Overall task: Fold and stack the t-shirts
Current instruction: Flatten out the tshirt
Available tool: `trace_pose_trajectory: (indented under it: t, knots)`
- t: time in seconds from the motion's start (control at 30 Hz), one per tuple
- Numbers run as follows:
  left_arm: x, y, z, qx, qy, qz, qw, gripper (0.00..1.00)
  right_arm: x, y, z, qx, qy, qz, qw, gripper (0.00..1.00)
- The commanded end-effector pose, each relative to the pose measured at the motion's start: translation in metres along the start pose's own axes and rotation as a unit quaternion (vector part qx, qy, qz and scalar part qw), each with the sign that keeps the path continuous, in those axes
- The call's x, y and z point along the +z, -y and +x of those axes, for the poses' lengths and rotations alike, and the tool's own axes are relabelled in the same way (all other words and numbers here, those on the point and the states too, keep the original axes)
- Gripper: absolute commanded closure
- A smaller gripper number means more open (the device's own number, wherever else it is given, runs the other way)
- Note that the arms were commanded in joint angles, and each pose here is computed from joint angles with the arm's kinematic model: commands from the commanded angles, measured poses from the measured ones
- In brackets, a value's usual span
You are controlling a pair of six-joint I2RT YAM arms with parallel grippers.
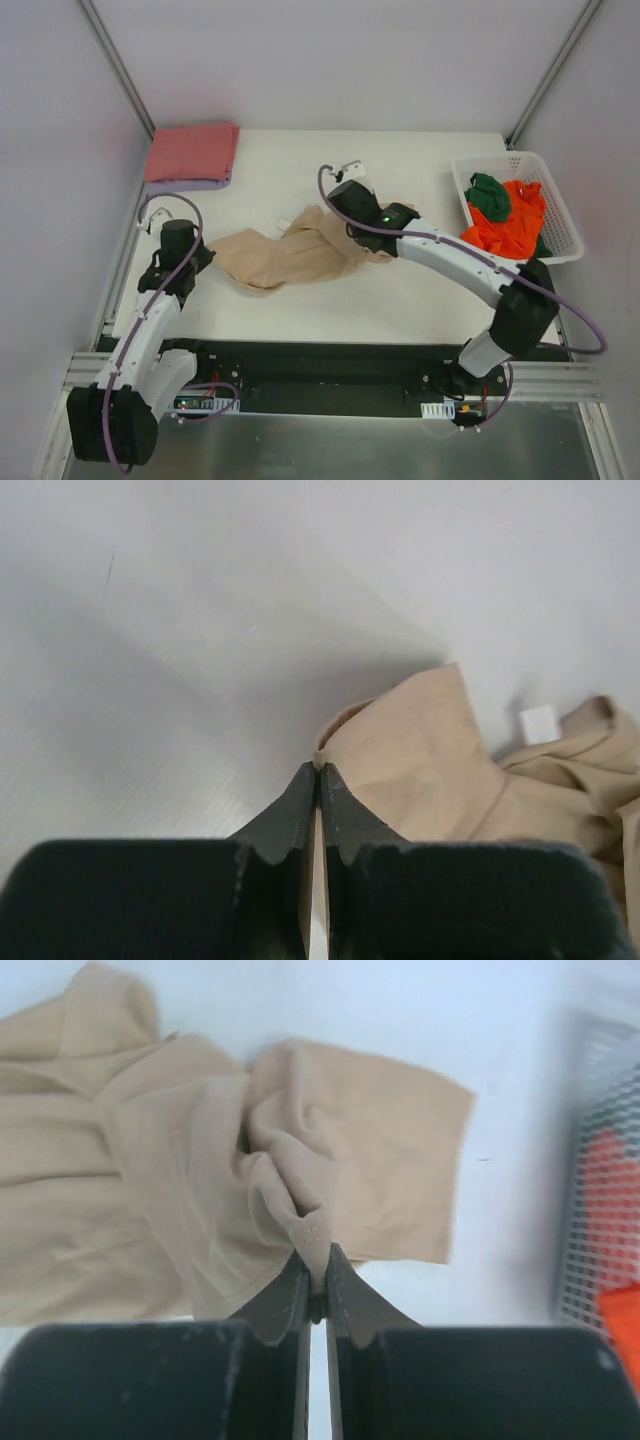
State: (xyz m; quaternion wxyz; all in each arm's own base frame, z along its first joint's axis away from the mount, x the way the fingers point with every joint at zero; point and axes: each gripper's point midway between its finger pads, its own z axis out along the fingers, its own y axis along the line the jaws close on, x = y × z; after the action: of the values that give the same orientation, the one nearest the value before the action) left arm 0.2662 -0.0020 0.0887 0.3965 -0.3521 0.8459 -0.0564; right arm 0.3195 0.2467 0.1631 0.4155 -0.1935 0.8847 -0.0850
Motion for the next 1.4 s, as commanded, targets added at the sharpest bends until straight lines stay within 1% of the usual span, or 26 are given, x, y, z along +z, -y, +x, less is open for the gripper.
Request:
trace_pose_trajectory:
  t: [0.0, 0.1, 0.17, 0.33, 0.4, 0.5, 0.6, 0.67, 0.73, 0.8, 0.87, 0.93, 1.0, 1.07, 1.13, 1.17, 1.2, 1.23, 1.27, 1.3, 1.37]
  knots:
    - [-0.048, 0.032, -0.066, 0.005, 0.105, 0.056, 0.993, 1.0, -0.055, 0.083, -0.034, 0.034, 0.065, 0.068, 0.995, 0.99]
    - [-0.092, 0.051, -0.106, 0.001, 0.167, 0.097, 0.981, 1.0, -0.092, 0.122, -0.05, 0.063, 0.106, 0.075, 0.99, 0.99]
    - [-0.123, 0.058, -0.13, -0.011, 0.203, 0.117, 0.972, 1.0, -0.123, 0.147, -0.064, 0.085, 0.145, 0.071, 0.983, 0.99]
    - [-0.21, 0.075, -0.187, -0.036, 0.301, 0.173, 0.937, 1.0, -0.209, 0.2, -0.095, 0.125, 0.254, 0.055, 0.958, 0.99]
    - [-0.257, 0.085, -0.209, -0.036, 0.338, 0.212, 0.916, 1.0, -0.244, 0.212, -0.102, 0.138, 0.294, 0.028, 0.945, 0.99]
    - [-0.323, 0.094, -0.23, -0.035, 0.385, 0.266, 0.883, 1.0, -0.296, 0.222, -0.111, 0.151, 0.353, -0.033, 0.923, 0.99]
    - [-0.386, 0.102, -0.246, -0.021, 0.424, 0.318, 0.848, 1.0, -0.341, 0.226, -0.109, 0.159, 0.393, -0.096, 0.901, 0.99]
    - [-0.431, 0.111, -0.251, 0.004, 0.445, 0.363, 0.819, 1.0, -0.368, 0.223, -0.105, 0.159, 0.423, -0.147, 0.88, 0.99]
    - [-0.464, 0.123, -0.253, 0.026, 0.453, 0.403, 0.795, 1.0, -0.387, 0.226, -0.097, 0.169, 0.445, -0.171, 0.863, 0.99]
    - [-0.486, 0.13, -0.258, 0.036, 0.461, 0.424, 0.779, 1.0, -0.396, 0.229, -0.091, 0.181, 0.461, -0.179, 0.85, 0.99]
    - [-0.495, 0.134, -0.267, 0.039, 0.471, 0.423, 0.773, 1.0, -0.401, 0.232, -0.087, 0.183, 0.469, -0.183, 0.844, 0.99]
    - [-0.49, 0.14, -0.279, 0.045, 0.479, 0.408, 0.776, 1.0, -0.402, 0.232, -0.088, 0.187, 0.471, -0.183, 0.842, 0.99]
    - [-0.472, 0.145, -0.294, 0.037, 0.482, 0.378, 0.79, 1.0, -0.395, 0.243, -0.09, 0.208, 0.463, -0.15, 0.848, 0.99]
    - [-0.45, 0.156, -0.306, 0.04, 0.478, 0.359, 0.801, 1.0, -0.374, 0.26, -0.091, 0.242, 0.439, -0.083, 0.861, 0.99]
    - [-0.417, 0.175, -0.316, 0.053, 0.46, 0.343, 0.817, 1.0, -0.348, 0.273, -0.089, 0.256, 0.405, -0.006, 0.878, 0.99]
    - [-0.396, 0.186, -0.322, 0.06, 0.446, 0.334, 0.828, 1.0, -0.333, 0.28, -0.087, 0.26, 0.383, 0.042, 0.885, 0.99]
    - [-0.365, 0.2, -0.326, 0.069, 0.426, 0.323, 0.842, 1.0, -0.316, 0.288, -0.082, 0.257, 0.356, 0.099, 0.893, 0.98]
    - [-0.35, 0.208, -0.328, 0.077, 0.418, 0.319, 0.847, 1.0, -0.297, 0.286, -0.079, 0.24, 0.328, 0.135, 0.904, 0.96]
    - [-0.314, 0.222, -0.331, 0.087, 0.395, 0.305, 0.862, 1.0, -0.28, 0.287, -0.075, 0.232, 0.301, 0.178, 0.908, 0.95]
    - [-0.289, 0.232, -0.331, 0.098, 0.38, 0.297, 0.871, 1.0, -0.262, 0.284, -0.07, 0.23, 0.279, 0.205, 0.91, 0.95]
    - [-0.219, 0.251, -0.328, 0.119, 0.334, 0.272, 0.894, 1.0, -0.212, 0.271, -0.06, 0.225, 0.233, 0.218, 0.921, 0.94]
